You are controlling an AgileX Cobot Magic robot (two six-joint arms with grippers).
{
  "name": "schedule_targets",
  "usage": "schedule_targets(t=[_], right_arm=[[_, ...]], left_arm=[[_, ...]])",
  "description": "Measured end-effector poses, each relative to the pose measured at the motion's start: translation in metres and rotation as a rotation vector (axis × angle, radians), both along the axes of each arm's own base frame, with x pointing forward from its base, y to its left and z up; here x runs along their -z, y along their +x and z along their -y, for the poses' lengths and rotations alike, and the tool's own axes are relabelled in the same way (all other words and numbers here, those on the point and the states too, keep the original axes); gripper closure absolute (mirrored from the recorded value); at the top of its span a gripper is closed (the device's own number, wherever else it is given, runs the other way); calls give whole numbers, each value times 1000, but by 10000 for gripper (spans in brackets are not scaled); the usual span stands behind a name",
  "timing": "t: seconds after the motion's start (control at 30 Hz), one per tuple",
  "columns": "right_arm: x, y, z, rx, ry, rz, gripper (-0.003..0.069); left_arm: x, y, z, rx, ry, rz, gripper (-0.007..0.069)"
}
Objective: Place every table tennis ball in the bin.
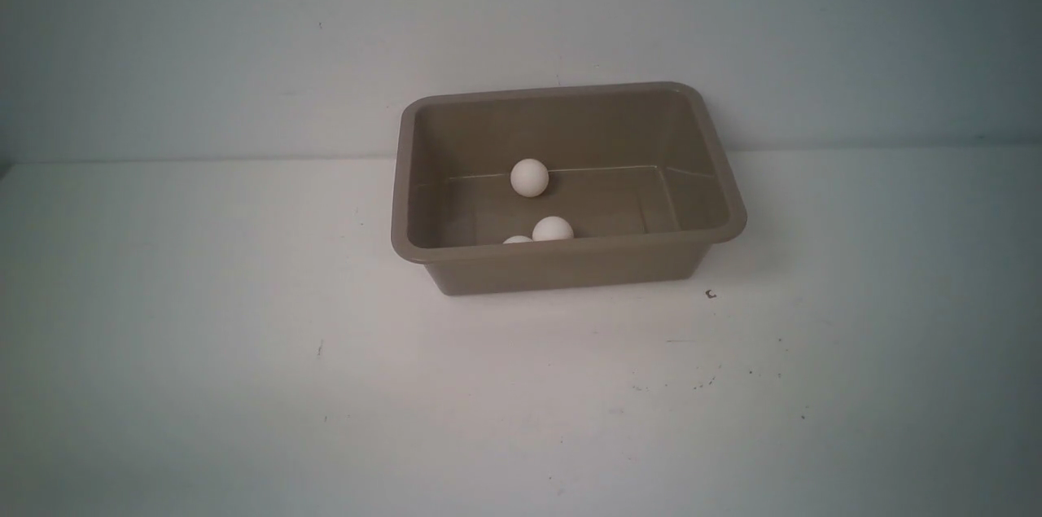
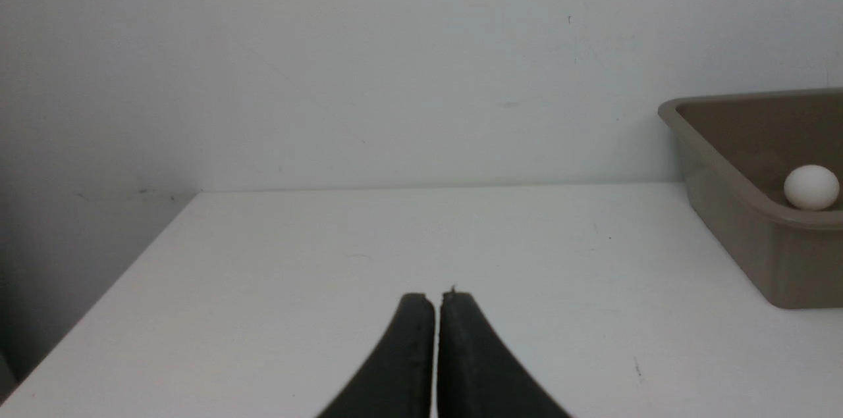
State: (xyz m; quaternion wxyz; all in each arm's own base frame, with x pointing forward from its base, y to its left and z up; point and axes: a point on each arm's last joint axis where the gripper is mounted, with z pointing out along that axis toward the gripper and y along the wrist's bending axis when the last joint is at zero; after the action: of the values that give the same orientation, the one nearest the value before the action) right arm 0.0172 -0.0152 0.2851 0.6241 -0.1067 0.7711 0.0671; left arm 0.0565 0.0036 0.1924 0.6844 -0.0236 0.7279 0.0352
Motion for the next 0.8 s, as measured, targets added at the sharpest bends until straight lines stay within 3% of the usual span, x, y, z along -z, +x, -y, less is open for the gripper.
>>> schedule_targets(t=[0.43, 0.8], right_arm=[[0, 0, 0, 0, 0, 0, 676], [0, 0, 0, 0, 0, 0, 676]], left_arm=[[21, -4, 1, -7, -86, -230, 629], [22, -4, 0, -17, -72, -237, 629]])
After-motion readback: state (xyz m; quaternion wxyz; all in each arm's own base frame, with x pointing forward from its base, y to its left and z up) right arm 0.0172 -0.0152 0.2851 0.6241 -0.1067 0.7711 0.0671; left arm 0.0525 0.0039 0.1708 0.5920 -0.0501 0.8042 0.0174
